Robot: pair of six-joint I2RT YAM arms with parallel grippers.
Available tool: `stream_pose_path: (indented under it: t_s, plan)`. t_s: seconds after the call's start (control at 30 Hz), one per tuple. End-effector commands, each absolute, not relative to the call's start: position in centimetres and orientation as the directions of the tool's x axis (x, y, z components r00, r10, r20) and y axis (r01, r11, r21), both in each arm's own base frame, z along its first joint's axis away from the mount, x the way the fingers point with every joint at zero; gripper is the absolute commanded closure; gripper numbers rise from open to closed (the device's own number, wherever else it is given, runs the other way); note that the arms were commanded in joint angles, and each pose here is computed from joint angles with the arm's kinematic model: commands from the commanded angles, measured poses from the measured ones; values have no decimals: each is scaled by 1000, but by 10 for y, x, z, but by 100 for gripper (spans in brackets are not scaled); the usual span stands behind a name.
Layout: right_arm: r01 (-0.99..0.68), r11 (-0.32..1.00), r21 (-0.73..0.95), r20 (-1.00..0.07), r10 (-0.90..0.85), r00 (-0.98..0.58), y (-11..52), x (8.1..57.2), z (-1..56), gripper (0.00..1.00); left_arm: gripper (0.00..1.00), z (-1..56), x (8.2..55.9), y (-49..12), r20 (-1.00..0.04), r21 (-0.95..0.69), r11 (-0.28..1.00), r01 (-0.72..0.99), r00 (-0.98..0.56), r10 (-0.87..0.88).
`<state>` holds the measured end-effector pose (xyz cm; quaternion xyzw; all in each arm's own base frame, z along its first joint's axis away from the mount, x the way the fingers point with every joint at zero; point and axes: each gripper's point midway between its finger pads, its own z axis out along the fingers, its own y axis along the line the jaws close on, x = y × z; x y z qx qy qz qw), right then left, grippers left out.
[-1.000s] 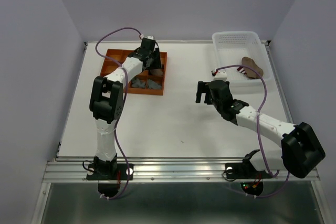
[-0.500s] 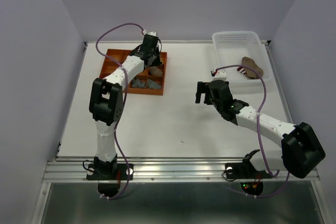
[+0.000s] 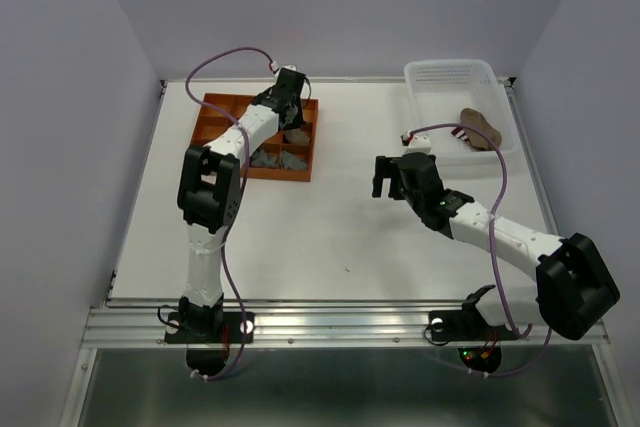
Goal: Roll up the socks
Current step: Place the rolled socks into the container
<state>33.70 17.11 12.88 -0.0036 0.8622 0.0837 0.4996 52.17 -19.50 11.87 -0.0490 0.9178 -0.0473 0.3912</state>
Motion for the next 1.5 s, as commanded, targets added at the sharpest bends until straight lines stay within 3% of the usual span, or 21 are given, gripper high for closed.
stream_pose_path:
  t_s: [0.0,0.3,1.47]
  plan:
    - [-74,988,139,-882,89,-462,167,344,139,0,95,121,529,-193,-723,-111,992,-65,-680,-126]
    - [-71,989,129,-880,82,-467,166,345,136,0,100,109,528,-180,-716,-56,991,-122,-687,-125]
    - [-91,988,125,-873,66,-484,170,344,130,0,100,62,536,-180,-680,-98,983,-157,-711,-182]
